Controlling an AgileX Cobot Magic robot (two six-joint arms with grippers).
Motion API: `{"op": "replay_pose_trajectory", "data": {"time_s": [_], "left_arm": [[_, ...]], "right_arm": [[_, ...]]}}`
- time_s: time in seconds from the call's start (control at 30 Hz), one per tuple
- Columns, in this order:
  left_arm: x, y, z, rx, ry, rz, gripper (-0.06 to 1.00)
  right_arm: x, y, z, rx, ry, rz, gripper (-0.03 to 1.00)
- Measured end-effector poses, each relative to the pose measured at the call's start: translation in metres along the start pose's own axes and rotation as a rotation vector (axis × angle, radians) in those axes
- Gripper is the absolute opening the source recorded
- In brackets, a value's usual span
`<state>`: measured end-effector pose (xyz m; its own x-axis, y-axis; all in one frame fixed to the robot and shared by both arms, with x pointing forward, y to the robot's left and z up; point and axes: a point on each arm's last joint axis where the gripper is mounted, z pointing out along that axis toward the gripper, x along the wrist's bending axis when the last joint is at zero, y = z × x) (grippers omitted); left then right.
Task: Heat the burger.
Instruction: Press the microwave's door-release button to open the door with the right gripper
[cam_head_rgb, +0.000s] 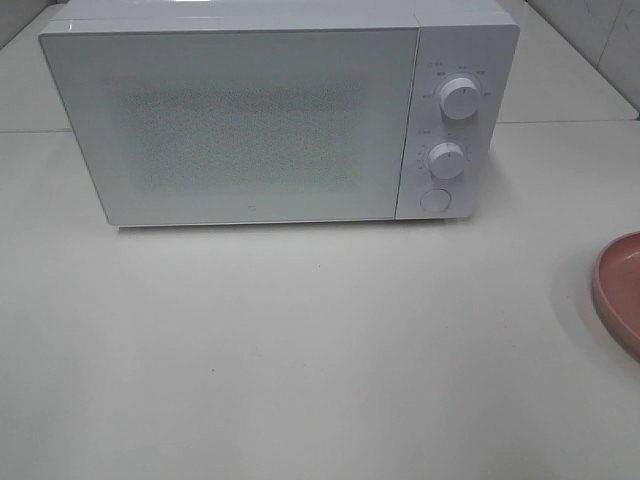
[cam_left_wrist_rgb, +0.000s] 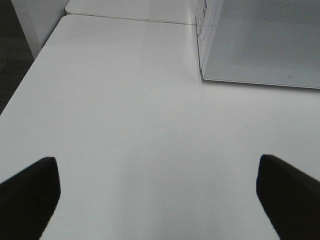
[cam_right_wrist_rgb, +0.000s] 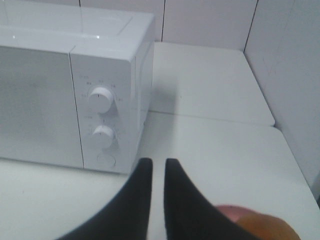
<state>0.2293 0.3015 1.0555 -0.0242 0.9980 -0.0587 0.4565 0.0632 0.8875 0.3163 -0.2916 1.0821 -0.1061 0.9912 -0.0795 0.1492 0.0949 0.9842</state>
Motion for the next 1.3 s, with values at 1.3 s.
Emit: {"op": "replay_pose_trajectory", "data": {"time_s": [1.3], "left_arm": [[0.000,0.000,0.000,-0.001,0.000,0.000,0.99]], "right_arm": [[0.033,-0.100,0.158,0.076,0.228,0.568,0.02]]}}
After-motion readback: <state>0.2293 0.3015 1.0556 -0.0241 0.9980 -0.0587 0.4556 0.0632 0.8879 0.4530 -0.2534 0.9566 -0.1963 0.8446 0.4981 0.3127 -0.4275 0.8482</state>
